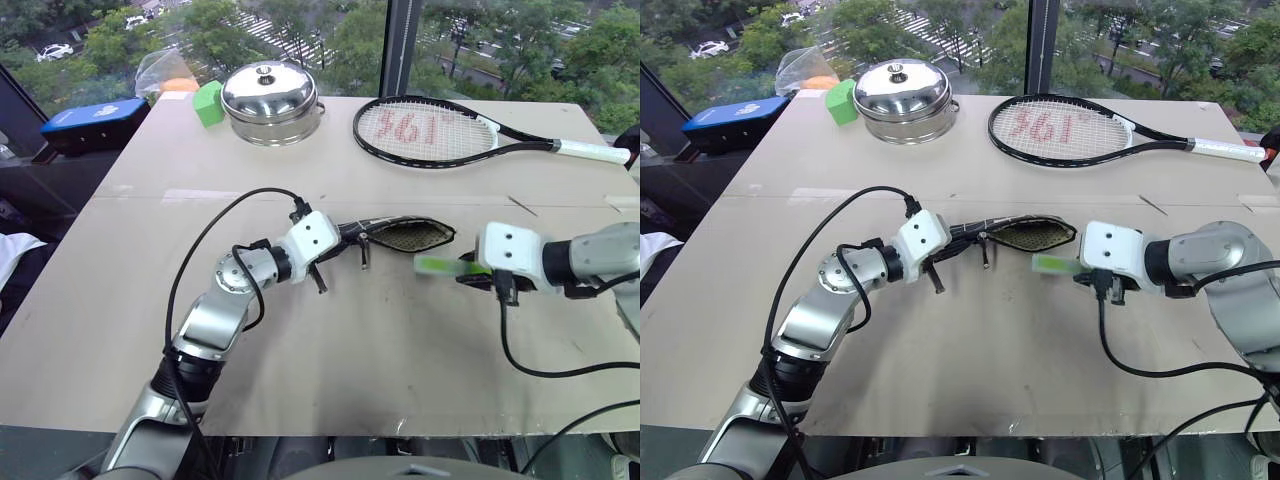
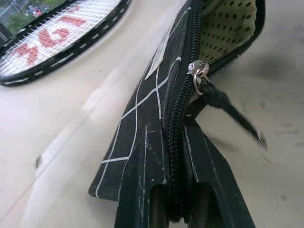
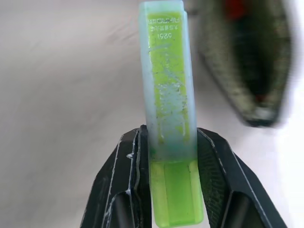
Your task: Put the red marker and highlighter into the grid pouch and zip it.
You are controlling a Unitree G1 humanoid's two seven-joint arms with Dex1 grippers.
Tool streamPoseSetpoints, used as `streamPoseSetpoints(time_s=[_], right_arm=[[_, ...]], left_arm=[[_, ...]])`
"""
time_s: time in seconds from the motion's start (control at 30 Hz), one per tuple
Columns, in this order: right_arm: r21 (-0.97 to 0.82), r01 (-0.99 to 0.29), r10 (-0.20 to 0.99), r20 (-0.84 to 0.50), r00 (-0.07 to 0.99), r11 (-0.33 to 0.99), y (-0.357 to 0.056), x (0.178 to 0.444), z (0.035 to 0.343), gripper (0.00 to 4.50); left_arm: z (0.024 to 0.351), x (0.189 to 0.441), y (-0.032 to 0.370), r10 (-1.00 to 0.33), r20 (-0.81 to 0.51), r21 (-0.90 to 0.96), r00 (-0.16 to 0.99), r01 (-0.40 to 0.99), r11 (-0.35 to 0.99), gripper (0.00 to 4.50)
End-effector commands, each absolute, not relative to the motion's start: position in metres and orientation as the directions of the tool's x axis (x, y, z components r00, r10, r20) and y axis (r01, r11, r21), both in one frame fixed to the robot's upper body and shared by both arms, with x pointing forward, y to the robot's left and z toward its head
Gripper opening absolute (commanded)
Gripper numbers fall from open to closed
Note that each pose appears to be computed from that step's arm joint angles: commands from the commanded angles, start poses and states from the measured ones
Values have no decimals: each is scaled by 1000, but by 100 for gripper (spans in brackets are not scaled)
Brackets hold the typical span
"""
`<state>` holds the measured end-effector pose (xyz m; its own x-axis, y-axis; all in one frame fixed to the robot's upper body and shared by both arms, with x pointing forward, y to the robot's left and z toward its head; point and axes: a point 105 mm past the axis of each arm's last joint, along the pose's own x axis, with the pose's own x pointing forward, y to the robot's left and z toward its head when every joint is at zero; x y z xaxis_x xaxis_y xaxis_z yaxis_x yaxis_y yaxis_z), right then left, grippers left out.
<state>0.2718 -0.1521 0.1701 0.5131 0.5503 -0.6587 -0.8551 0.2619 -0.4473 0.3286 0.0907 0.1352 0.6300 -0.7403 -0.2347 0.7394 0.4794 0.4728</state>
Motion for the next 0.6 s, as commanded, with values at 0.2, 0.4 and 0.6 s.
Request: streamPoseSetpoints(time_s=[0.2, 0.4, 0.6], right_arm=[[-508, -762, 389, -659, 644, 401, -142, 306, 180, 77], [-559, -756, 342, -675, 654, 340, -125, 333, 174, 77], [-593, -751, 393, -642, 659, 290, -93, 361, 167, 127]], left_arm=[[150, 329, 68, -790, -176, 543, 587, 727, 420, 0], [151, 321, 52, -817, -166, 579, 552, 725, 372, 0], [149, 321, 46, -818, -155, 560, 555, 731, 390, 0]])
